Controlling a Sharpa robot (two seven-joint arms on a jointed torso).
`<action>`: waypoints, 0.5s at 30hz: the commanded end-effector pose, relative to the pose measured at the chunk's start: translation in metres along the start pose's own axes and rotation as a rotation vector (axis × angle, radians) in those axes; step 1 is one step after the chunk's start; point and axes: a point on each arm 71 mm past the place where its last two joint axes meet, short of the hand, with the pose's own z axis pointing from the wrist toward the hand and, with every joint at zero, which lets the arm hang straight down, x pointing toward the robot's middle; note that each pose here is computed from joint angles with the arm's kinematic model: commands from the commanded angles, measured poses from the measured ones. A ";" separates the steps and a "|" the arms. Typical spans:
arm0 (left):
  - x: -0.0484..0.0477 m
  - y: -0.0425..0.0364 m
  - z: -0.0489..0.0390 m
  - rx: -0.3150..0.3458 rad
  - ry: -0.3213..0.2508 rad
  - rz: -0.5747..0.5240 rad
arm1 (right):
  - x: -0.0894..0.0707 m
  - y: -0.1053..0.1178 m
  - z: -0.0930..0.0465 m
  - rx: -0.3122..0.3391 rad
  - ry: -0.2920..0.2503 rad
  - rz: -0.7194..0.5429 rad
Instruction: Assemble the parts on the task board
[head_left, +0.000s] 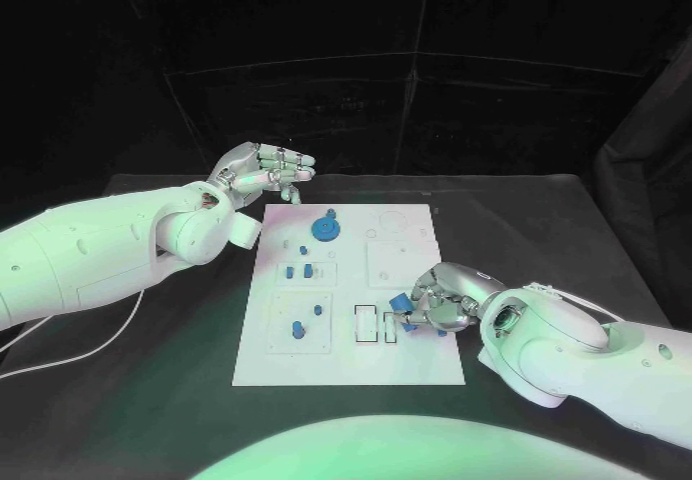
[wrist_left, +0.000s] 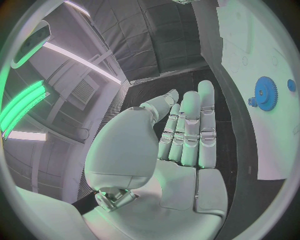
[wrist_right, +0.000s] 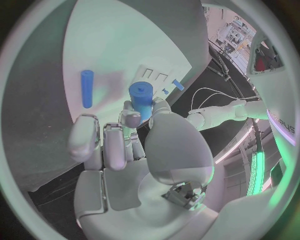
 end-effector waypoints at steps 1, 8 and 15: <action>0.0019 -0.0014 0.0012 0.006 0.010 -0.009 | 0.001 0.007 0.002 -0.025 0.003 0.059; 0.0044 -0.0016 0.0021 0.007 0.016 -0.011 | 0.013 0.016 0.011 -0.004 0.094 0.042; 0.0049 -0.0017 0.0019 0.007 0.016 -0.011 | 0.019 0.024 0.016 0.007 0.122 0.036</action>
